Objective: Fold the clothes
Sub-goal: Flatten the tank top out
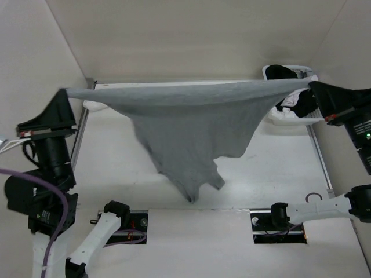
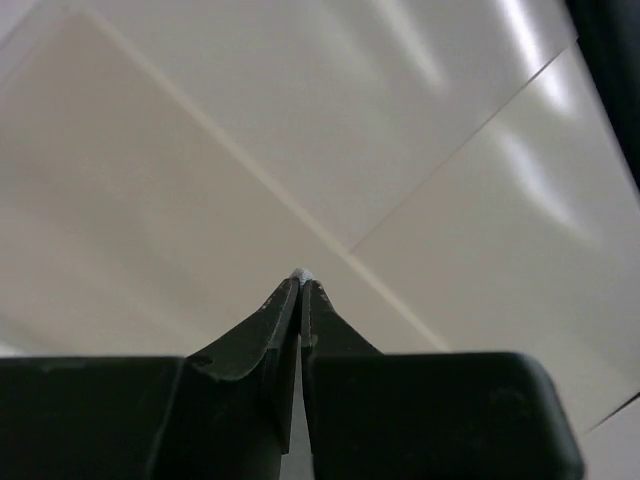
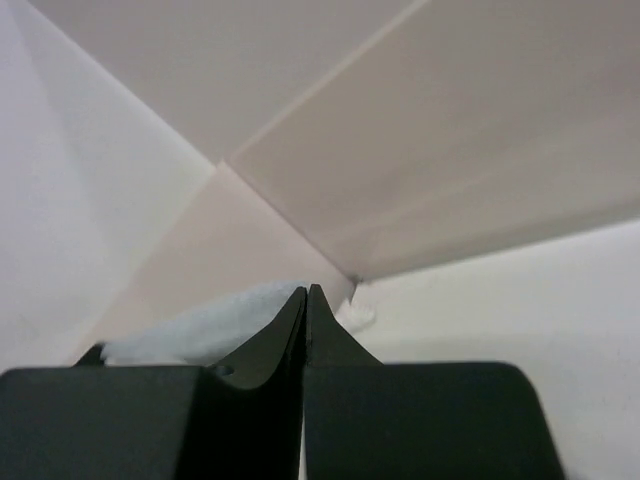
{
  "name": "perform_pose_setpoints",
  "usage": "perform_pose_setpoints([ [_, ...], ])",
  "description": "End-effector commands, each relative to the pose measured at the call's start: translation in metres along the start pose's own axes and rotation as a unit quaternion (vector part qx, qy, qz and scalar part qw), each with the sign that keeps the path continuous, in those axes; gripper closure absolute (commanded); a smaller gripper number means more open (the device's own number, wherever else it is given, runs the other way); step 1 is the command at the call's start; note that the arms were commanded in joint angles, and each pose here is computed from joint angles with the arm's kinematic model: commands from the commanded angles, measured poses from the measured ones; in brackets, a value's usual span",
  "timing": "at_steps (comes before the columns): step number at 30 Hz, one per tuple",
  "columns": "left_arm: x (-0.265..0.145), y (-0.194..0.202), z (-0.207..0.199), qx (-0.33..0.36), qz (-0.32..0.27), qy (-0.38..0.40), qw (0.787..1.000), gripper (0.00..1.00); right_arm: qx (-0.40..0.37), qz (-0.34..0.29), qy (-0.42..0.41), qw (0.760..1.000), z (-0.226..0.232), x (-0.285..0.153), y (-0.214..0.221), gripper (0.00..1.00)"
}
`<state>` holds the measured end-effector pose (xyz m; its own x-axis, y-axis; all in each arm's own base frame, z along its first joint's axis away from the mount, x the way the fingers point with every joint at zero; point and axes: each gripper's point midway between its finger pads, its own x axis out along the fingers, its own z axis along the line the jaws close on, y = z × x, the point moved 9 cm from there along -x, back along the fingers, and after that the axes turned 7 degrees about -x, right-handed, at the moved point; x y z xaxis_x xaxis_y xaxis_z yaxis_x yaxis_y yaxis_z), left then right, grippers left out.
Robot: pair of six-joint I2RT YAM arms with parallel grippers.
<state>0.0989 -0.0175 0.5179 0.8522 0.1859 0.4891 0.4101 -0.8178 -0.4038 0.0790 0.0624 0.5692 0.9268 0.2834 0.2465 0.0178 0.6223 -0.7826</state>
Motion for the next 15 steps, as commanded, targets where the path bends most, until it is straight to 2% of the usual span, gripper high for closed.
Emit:
perform_pose_setpoints([
  [1, 0.018, -0.032, -0.029, 0.030, -0.076, 0.017, 0.996, 0.98, -0.106, -0.040, 0.042, 0.993, 0.014, 0.016, -0.022, 1.00],
  [4, 0.034, -0.031, -0.042, 0.032, -0.069, 0.028, 0.997, 0.98, -0.128, -0.069, 0.039, 0.989, 0.027, 0.023, -0.041, 1.00],
  [7, 0.061, 0.003, -0.031, 0.054, -0.031, 0.007, 0.998, 0.98, -0.154, -0.084, 0.032, 0.984, 0.039, 0.030, -0.032, 1.00],
  [11, 0.088, 0.065, 0.016, 0.081, 0.032, -0.052, 0.995, 0.98, -0.215, -0.100, 0.075, 0.968, 0.037, 0.057, 0.007, 1.00],
  [15, 0.111, 0.100, 0.074, 0.094, 0.058, -0.122, 0.986, 0.98, -0.230, -0.055, 0.062, 0.970, 0.016, 0.101, 0.060, 1.00],
])
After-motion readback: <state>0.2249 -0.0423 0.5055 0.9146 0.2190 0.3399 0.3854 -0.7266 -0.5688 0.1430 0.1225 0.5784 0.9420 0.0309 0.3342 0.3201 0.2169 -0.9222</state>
